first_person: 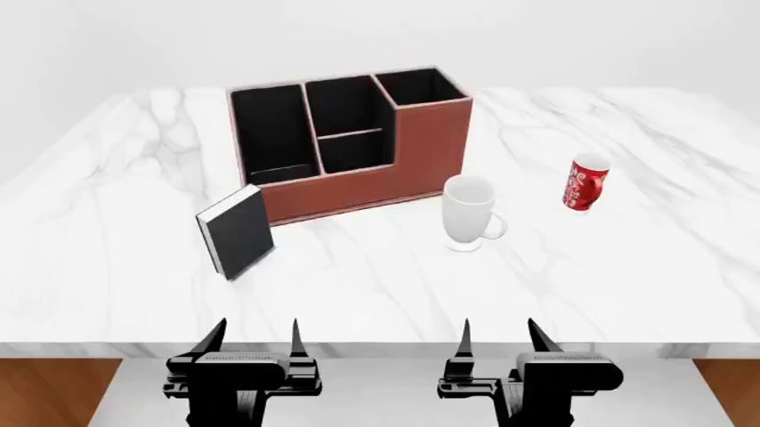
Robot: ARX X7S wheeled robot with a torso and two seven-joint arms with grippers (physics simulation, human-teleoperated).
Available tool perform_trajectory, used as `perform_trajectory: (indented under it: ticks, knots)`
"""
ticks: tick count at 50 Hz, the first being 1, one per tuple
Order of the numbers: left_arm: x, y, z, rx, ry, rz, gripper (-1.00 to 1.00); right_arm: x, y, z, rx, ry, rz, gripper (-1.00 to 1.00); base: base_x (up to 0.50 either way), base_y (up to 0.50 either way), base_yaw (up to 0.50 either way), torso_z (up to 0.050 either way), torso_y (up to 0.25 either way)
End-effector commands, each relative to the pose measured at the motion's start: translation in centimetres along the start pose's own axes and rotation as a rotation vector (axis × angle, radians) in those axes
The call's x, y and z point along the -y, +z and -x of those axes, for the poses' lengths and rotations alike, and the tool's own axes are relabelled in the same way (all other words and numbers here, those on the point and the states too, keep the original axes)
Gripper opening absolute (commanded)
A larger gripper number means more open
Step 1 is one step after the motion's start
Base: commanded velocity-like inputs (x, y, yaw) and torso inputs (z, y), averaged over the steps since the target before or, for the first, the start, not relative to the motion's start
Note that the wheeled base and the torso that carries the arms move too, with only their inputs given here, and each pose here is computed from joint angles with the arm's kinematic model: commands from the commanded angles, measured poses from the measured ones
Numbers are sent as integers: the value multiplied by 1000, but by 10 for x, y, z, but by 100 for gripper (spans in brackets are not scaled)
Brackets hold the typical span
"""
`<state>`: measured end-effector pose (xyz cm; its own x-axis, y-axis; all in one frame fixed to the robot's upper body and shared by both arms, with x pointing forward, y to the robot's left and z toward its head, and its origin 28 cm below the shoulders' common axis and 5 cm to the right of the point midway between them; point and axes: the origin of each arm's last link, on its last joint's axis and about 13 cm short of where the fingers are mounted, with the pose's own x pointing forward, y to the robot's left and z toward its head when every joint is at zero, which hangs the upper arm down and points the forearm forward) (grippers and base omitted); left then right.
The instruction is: Pick up the red mug and place it to the right of the caddy.
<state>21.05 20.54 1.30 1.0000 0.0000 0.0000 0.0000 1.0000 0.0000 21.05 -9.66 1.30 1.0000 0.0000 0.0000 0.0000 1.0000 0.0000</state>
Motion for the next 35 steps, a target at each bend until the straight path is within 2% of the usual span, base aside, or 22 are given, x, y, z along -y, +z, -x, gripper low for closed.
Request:
perform_trajectory:
  ticks: [1,5,9,10,24,35]
  knots:
    - [-1,-1,0,-6,2,-6,100,-2,0,1,-4,5,10,100,0,0,0,0,0]
    - [-1,0,1,-13,1,21,100,-3,-1,0,0,11,18,100,0,0,0,0,0]
    - [-1,0,0,-11,0,7,100,-2,-1,1,-8,5,21,100,0,0,0,0,0]
    - [-1,1,0,-8,-1,11,100,-2,-1,1,-19,36,-37,100,0,-281,0,0,0]
    - [-2,1,1,-3,7,-6,100,-1,0,0,-5,21,0,100,0,-500,0,0,0]
    - [-1,4,1,0,4,-10,100,0,1,0,-11,18,-11,100,0,-500,0,0,0]
